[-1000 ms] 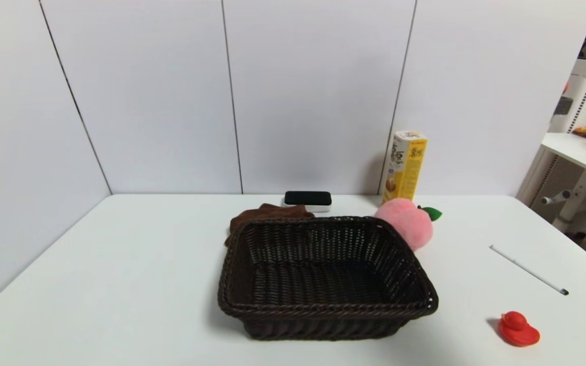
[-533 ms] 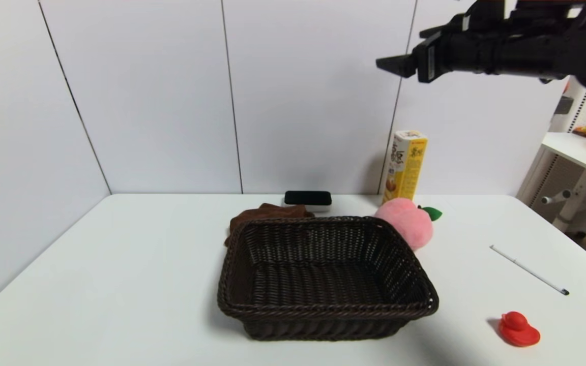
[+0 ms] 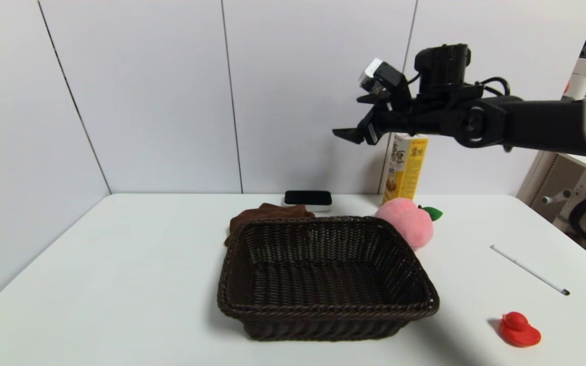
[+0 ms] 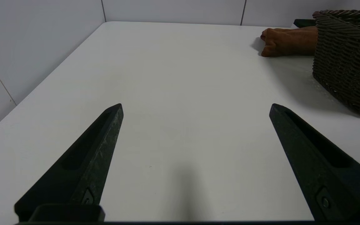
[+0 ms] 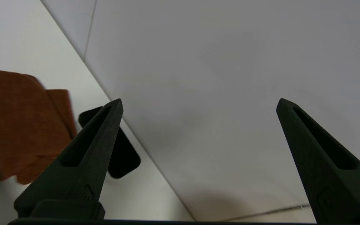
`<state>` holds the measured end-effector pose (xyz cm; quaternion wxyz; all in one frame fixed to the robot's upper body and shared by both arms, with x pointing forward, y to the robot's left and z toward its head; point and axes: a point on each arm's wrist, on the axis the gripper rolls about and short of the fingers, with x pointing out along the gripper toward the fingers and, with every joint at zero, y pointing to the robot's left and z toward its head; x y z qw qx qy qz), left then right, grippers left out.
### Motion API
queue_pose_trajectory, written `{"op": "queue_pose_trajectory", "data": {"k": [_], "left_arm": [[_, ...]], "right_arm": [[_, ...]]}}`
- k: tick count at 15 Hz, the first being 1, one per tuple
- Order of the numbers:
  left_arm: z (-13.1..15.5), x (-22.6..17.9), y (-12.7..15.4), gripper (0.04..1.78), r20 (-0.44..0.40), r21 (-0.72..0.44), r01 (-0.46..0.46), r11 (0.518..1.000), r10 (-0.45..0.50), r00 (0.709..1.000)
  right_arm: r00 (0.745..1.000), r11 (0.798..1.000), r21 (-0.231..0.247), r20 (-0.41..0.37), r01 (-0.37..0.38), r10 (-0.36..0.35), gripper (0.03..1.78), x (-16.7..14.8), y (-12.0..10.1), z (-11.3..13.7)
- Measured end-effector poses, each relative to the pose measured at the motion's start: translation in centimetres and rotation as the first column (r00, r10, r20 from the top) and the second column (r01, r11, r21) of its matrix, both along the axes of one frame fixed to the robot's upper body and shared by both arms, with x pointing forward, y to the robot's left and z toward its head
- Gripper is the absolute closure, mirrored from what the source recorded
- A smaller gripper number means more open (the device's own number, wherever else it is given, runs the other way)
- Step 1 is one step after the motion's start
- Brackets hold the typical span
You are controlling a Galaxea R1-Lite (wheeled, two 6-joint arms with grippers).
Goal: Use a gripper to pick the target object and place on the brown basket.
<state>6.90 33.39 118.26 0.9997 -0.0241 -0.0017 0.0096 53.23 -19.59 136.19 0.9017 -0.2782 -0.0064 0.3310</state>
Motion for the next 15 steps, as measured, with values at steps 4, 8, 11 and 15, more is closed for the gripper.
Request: {"op": "queue_pose_trajectory", "data": {"k": [4, 8, 11, 15], "left_arm": [[0.0, 0.0, 0.0, 0.13, 0.000, 0.000, 0.000, 1.000, 0.000, 1.000], [0.0, 0.0, 0.0, 0.13, 0.000, 0.000, 0.000, 1.000, 0.000, 1.000], [0.0, 0.0, 0.0, 0.13, 0.000, 0.000, 0.000, 1.000, 0.000, 1.000], [0.0, 0.0, 0.0, 0.13, 0.000, 0.000, 0.000, 1.000, 0.000, 1.000]], "right_arm": [[1.000, 1.000, -0.010, 0.012, -0.028, 0.028, 0.12, 2.4, 1.7, -4.1], [0.985, 0.988, 0.009, -0.065, -0.157, 0.157, 0.12, 3.1, 2.5, -6.9], [0.956, 0.964, 0.038, -0.122, -0.264, 0.266, 0.12, 3.3, 2.8, -8.4], [0.934, 0.959, 0.043, -0.218, -0.280, 0.282, 0.12, 3.4, 2.7, -10.3]]}}
